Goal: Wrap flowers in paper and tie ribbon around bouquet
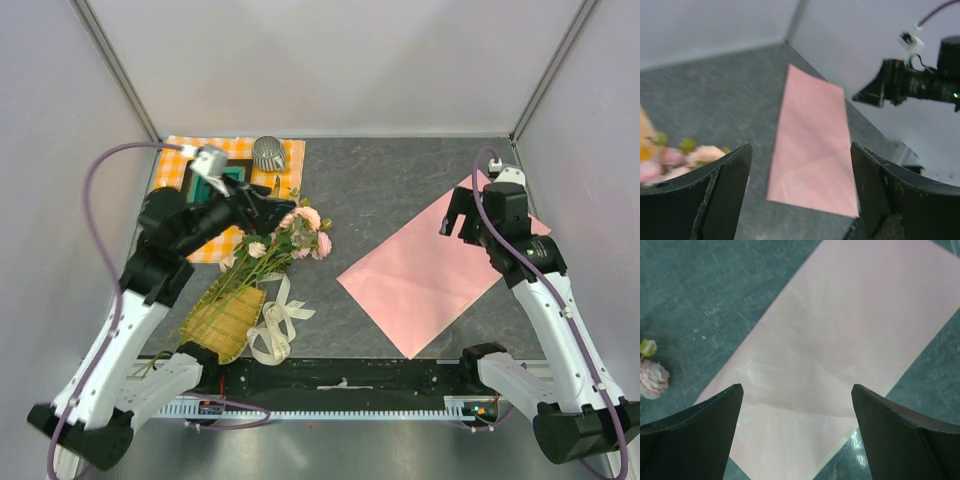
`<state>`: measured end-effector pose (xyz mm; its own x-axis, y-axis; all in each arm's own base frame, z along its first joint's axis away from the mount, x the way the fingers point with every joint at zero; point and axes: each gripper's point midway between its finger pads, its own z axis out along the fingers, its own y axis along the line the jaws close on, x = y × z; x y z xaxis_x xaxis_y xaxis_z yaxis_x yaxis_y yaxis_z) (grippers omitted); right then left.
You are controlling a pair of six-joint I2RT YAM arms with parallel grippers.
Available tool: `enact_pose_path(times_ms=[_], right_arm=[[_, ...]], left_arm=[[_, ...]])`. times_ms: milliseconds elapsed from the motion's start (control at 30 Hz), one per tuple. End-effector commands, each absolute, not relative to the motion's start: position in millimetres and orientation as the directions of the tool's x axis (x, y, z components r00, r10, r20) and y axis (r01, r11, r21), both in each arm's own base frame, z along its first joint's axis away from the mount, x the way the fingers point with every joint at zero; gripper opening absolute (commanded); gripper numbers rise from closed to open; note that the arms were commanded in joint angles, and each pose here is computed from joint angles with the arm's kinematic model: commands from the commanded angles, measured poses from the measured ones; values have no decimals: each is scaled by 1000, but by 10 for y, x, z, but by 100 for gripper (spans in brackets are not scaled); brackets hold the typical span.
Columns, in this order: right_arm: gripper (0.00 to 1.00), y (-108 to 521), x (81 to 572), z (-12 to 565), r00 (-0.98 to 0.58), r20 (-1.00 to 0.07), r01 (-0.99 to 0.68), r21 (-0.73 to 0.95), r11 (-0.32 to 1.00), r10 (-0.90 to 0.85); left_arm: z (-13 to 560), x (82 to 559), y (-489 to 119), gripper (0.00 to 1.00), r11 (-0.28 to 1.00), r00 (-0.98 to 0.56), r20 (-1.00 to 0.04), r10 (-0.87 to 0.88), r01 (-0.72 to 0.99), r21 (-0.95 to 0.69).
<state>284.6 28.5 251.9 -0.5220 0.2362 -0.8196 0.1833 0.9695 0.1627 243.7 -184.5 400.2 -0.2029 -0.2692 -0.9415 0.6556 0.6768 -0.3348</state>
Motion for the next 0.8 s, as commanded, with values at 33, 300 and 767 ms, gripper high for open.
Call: enact_pose_path(times_ms=[33,300,767], right_arm=[[98,206,2666,1973,-632,-711,300,143,943,309],[98,-643,2714,1506,-481,-699,632,142,762,529],[73,-1589,2801,919,-120,-565,616,602,508,816]], left_arm=[[3156,2242,-2990,81,330,-570,-820,-56,764,-554],[1795,2692,-4436,74,456,-602,-759,250,764,-456],[323,2777,-4944,36,654,-806,-492,327,570,-498]])
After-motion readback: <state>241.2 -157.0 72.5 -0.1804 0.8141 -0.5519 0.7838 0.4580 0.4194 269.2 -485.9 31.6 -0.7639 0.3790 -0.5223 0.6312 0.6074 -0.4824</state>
